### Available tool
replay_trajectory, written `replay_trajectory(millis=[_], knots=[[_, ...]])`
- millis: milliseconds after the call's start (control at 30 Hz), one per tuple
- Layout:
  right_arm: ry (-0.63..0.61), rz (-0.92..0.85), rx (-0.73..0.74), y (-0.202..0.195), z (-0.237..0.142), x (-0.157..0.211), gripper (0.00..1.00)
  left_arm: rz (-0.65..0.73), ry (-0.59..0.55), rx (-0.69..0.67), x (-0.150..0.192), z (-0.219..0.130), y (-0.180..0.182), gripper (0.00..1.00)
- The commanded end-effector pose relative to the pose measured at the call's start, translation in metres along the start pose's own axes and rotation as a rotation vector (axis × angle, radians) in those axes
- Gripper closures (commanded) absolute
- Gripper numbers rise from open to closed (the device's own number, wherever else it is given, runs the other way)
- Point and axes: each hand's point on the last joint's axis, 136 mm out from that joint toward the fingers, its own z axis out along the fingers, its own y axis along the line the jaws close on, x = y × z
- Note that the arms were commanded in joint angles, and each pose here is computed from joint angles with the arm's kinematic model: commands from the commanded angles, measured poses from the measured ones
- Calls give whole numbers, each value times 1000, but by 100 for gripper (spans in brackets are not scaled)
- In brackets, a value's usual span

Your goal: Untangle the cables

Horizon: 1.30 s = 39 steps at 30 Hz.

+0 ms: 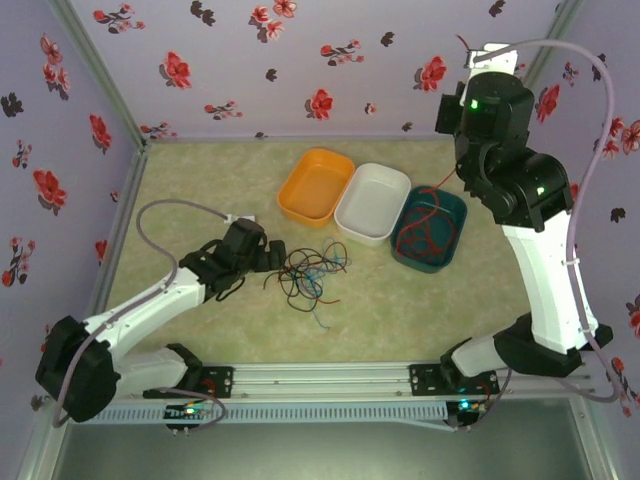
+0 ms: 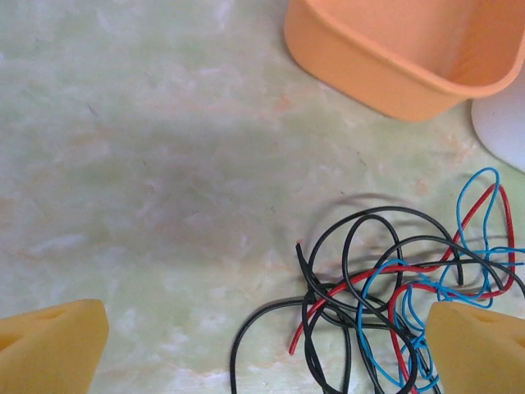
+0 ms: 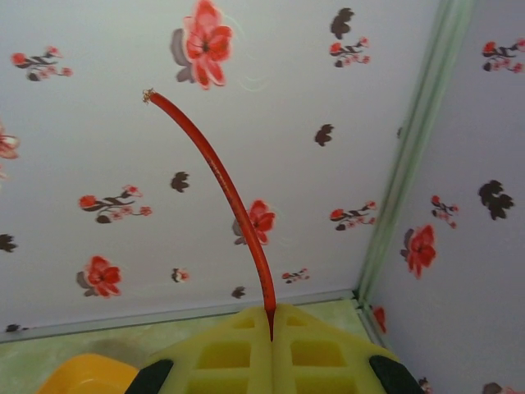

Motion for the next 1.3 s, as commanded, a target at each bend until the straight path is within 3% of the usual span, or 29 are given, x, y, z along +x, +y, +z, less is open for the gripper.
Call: replay_trajectory(millis=[0, 600, 1267], knots=[[-12, -2, 51, -18, 3, -7, 100, 20, -34, -29, -10, -10, 8, 0], [170, -5, 196, -60, 65, 58, 100, 7, -61, -20, -14, -15, 11, 0], [325, 79, 127, -38, 88, 175, 100, 21, -29, -27, -11, -1, 8, 0]])
